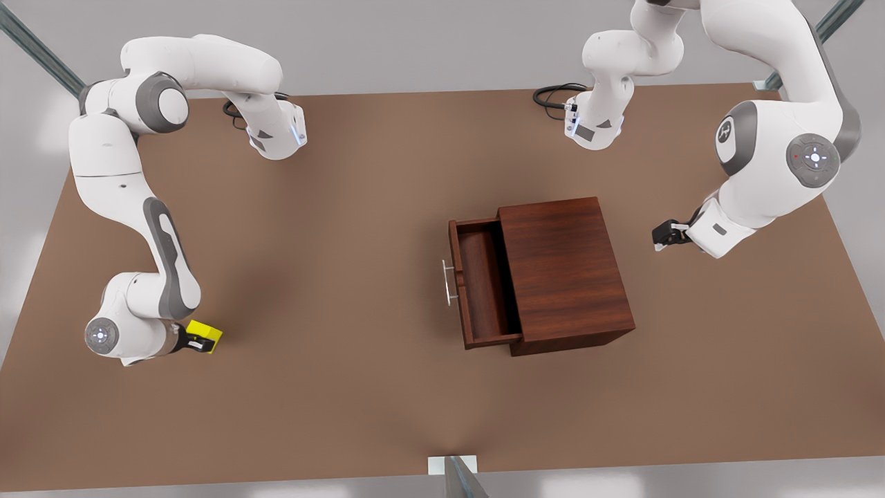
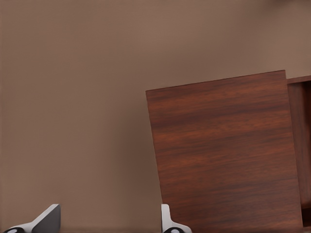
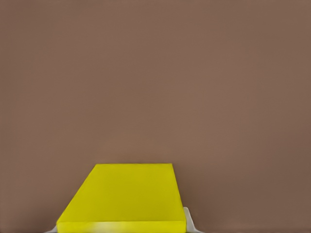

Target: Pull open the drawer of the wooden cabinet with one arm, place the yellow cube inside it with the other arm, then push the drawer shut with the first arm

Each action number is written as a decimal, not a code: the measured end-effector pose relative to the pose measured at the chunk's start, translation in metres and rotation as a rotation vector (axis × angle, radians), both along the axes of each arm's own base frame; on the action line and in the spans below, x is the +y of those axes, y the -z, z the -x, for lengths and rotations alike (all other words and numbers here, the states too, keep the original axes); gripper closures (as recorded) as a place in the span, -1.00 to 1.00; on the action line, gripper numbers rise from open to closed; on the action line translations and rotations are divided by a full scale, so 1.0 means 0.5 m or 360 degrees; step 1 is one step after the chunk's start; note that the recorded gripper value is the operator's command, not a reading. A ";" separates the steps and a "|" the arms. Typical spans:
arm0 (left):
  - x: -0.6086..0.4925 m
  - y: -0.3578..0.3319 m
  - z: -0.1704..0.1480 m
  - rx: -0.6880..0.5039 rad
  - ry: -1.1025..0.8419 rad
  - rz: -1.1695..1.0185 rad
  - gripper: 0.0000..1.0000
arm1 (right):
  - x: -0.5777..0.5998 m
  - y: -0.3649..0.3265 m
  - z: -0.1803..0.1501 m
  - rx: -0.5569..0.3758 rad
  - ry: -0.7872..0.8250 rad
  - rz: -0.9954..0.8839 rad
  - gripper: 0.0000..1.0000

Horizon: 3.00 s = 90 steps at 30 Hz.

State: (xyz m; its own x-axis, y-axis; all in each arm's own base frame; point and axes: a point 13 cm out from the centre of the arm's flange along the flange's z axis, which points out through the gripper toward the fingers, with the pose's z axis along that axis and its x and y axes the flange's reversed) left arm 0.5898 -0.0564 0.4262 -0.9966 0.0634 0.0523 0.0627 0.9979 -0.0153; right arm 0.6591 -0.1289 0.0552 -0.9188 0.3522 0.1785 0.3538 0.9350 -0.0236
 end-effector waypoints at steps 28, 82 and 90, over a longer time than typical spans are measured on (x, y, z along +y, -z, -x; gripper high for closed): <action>-0.007 -0.024 -0.016 -0.0041 -0.0024 0.0004 -1.00 | 0.645 -0.465 -0.063 -0.0098 0.0053 -0.0179 -0.03; -0.090 -0.072 -0.069 -0.0138 -0.0006 0.0021 -1.00 | 1.029 -0.611 -0.065 -0.0066 0.2323 -0.0113 -1.00; -0.809 0.027 -0.074 -0.0468 0.0100 0.0039 -1.00 | 0.220 -0.567 0.075 -0.0129 0.1984 0.0417 -1.00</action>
State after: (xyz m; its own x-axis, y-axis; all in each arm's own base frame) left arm 0.6270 -0.4608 0.4128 -0.9628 0.1234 -0.2403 0.1299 0.9915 -0.0115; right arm 0.6218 -0.0190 0.3388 0.0529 0.9963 -0.0677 0.9938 -0.0591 -0.0938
